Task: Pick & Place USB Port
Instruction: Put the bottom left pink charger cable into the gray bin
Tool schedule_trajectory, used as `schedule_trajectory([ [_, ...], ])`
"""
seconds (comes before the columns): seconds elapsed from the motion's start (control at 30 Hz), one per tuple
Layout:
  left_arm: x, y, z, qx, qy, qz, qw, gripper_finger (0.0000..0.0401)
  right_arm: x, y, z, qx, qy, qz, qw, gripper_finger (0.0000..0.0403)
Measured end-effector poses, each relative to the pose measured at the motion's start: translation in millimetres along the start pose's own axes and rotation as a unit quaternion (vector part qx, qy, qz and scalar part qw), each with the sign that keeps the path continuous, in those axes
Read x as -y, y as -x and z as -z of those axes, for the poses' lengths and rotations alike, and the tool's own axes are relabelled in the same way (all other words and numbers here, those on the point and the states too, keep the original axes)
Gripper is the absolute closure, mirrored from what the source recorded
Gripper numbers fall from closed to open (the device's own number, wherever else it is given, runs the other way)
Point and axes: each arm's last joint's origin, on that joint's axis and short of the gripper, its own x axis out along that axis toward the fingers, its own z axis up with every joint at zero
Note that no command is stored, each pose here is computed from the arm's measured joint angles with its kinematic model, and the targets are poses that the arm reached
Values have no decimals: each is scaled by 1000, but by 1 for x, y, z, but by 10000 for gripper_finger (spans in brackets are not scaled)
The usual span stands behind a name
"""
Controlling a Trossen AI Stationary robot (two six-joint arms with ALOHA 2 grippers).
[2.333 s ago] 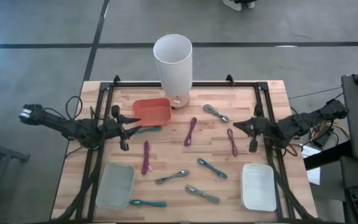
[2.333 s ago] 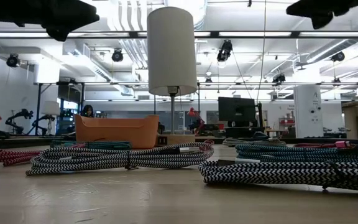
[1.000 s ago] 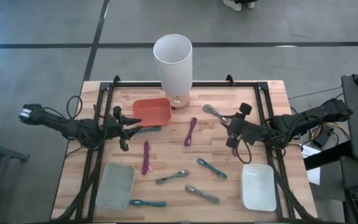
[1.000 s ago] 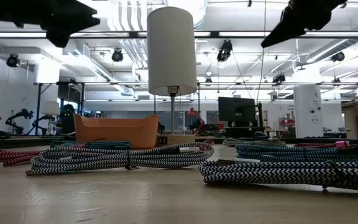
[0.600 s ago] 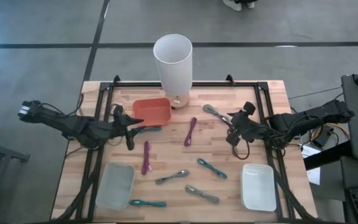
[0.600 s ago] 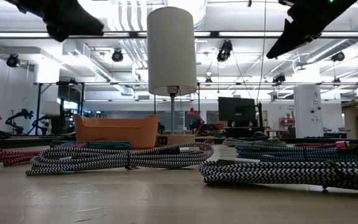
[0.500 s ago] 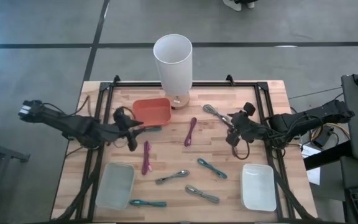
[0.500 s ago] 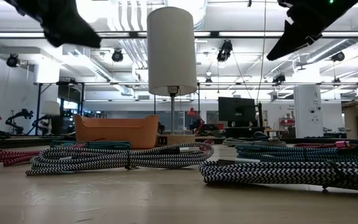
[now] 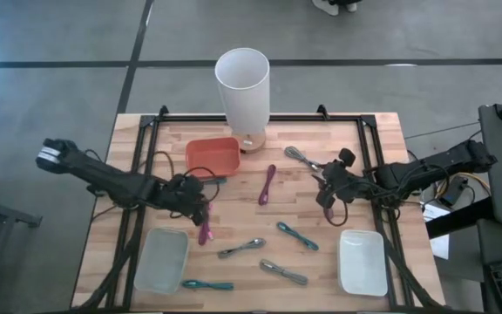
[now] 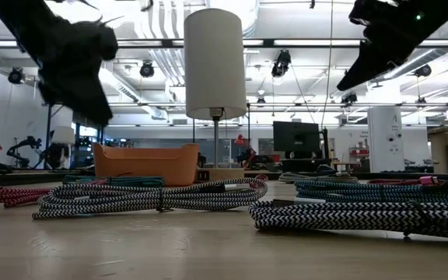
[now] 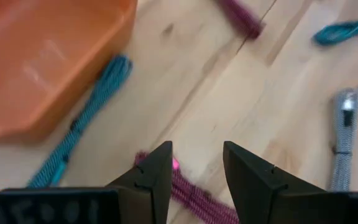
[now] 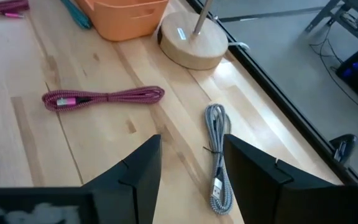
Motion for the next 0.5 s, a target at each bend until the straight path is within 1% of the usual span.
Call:
schedule_trajectory([
  [0.17, 3, -15, 6, -23, 42, -28, 998, 259, -2, -3, 3, 9, -8, -4, 1000, 234],
  [0.3, 4, -27, 12, -41, 39, -50, 997, 259, -3, -5, 6, 10, -9, -4, 1000, 234],
  [0.5, 5, -45, 21, -68, 51, -86, 993, 259, -3, -6, 7, 9, -6, -4, 1000, 234],
])
